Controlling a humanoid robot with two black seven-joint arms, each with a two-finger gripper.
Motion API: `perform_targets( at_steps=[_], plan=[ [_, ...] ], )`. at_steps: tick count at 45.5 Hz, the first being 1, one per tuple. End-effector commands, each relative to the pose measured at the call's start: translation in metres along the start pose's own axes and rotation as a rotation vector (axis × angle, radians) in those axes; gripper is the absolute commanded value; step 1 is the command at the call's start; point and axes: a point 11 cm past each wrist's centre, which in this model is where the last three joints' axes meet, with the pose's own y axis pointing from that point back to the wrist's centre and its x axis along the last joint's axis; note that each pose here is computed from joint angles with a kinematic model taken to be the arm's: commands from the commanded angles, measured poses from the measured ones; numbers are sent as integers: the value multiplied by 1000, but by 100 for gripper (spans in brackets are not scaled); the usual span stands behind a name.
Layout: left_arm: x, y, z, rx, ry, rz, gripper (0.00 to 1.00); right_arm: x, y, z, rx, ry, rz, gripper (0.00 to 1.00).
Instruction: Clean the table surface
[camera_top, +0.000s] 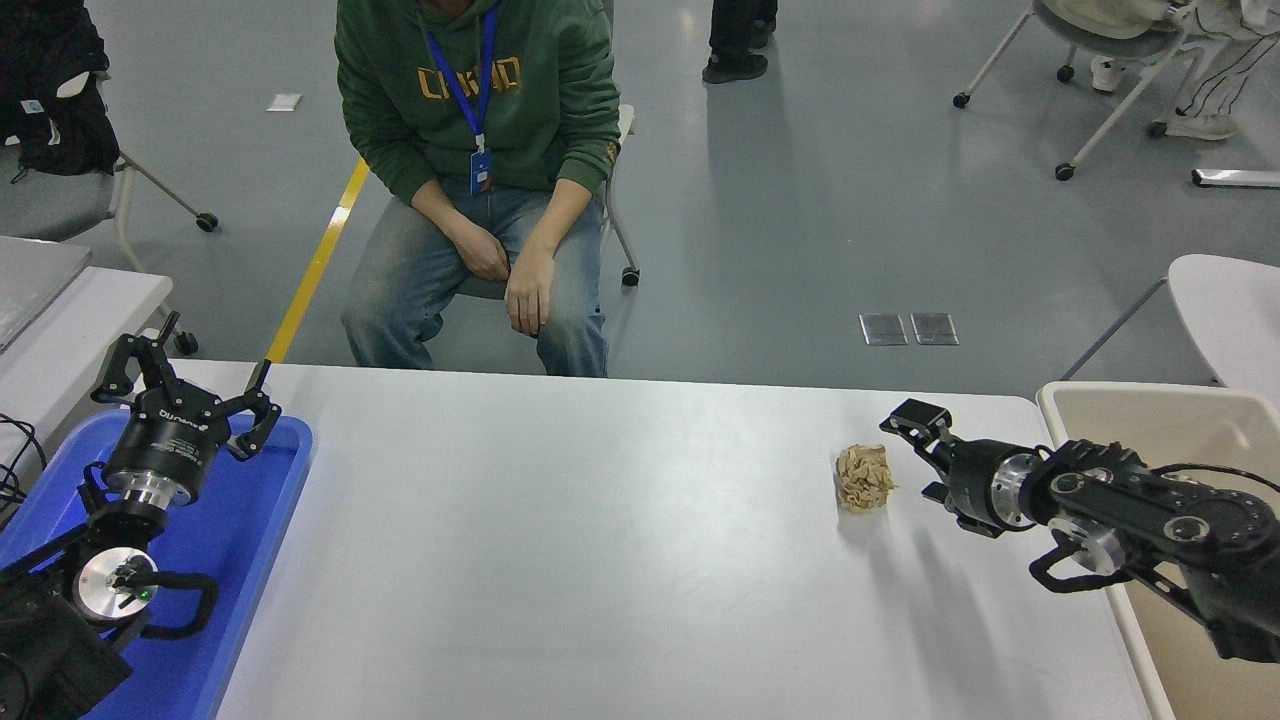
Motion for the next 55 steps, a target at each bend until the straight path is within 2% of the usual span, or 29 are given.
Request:
perform_targets(
  at_steps=[1,26,39,42,46,48,49,50,55],
  plan=[
    [0,0,0,0,0,0,100,-10,-4,2,-14,33,-17,100],
    [0,0,0,0,0,0,100,-42,-42,-15,-34,45,-7,100],
    [0,0,0,0,0,0,100,-48,-51,-18,-54,77,2,100],
    [0,0,0,0,0,0,100,-51,-52,-21,-57,79,-3,97],
    [0,0,0,0,0,0,100,-52,-53,-25,-67,84,-7,86],
    [0,0,0,0,0,0,100,-51,-52,-26,-80,89,-9,77],
    [0,0,0,0,0,0,100,-50,-52,-26,-100,90,-7,65],
    [0,0,0,0,0,0,100,-49,-52,-27,-109,90,-6,56],
    [0,-1,0,-1,0,-1,100,-48,-50,-29,-165,92,-9,30]
  ],
)
